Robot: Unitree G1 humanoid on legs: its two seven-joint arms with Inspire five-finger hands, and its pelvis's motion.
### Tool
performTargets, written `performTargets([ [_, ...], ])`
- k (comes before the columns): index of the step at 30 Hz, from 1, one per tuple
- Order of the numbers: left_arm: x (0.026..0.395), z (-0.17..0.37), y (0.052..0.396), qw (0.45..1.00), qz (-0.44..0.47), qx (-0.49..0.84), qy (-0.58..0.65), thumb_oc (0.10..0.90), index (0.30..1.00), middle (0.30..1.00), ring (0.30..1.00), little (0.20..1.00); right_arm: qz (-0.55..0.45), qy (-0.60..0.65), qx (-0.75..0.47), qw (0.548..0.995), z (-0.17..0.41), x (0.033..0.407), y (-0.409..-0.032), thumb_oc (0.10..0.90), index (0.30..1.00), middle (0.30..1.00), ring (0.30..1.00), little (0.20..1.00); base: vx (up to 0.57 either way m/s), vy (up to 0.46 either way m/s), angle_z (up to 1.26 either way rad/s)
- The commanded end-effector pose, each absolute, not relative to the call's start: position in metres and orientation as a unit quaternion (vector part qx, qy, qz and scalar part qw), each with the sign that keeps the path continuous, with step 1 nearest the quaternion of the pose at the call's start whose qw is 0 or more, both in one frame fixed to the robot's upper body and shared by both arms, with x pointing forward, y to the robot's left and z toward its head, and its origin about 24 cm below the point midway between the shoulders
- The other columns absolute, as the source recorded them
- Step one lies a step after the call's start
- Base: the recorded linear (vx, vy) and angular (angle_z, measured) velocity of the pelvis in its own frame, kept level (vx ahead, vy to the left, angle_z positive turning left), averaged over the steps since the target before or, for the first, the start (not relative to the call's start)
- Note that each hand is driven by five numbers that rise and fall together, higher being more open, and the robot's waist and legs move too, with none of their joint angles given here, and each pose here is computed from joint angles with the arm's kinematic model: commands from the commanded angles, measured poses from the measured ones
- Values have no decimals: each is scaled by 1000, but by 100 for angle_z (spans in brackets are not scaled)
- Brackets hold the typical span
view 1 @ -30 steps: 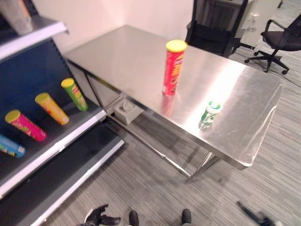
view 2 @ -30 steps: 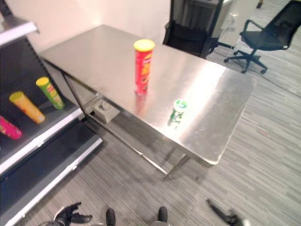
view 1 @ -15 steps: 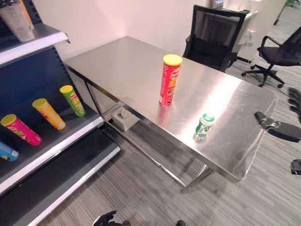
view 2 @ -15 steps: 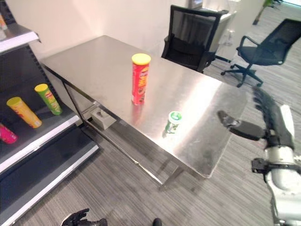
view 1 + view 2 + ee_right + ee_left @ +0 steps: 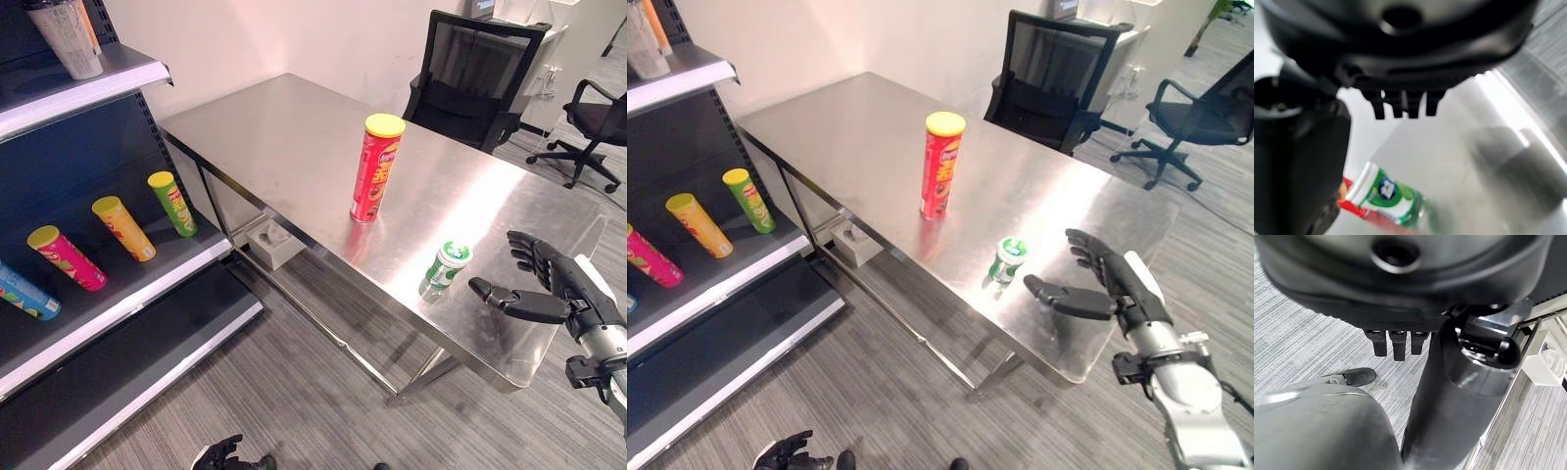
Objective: Put the goods on the table back onto the shelves and tidy them up.
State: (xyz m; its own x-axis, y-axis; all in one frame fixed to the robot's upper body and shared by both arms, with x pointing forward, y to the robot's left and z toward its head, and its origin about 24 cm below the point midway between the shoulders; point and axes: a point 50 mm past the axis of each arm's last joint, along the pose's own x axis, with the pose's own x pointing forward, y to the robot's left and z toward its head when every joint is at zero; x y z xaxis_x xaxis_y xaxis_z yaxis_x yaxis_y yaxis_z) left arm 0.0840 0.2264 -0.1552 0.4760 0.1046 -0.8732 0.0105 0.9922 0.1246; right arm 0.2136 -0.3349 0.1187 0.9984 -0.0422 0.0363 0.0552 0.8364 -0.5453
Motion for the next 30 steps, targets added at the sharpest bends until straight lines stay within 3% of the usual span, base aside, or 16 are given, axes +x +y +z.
performTargets([
  [1,93,-152,239,858,13,88,505,800,900,900,900,900,-47,-128,-326,935,165,232,-326,800,900,900,900,900,0,0,0],
  [14,85,-152,246,851,31,100,514,800,900,900,900,900,-97,-111,-392,908,155,246,-330,800,900,900,900,900,9,2,6],
  [30,78,-152,248,847,41,105,519,800,900,900,900,900,-126,-136,-369,911,148,259,-316,800,900,900,900,900,12,1,5],
])
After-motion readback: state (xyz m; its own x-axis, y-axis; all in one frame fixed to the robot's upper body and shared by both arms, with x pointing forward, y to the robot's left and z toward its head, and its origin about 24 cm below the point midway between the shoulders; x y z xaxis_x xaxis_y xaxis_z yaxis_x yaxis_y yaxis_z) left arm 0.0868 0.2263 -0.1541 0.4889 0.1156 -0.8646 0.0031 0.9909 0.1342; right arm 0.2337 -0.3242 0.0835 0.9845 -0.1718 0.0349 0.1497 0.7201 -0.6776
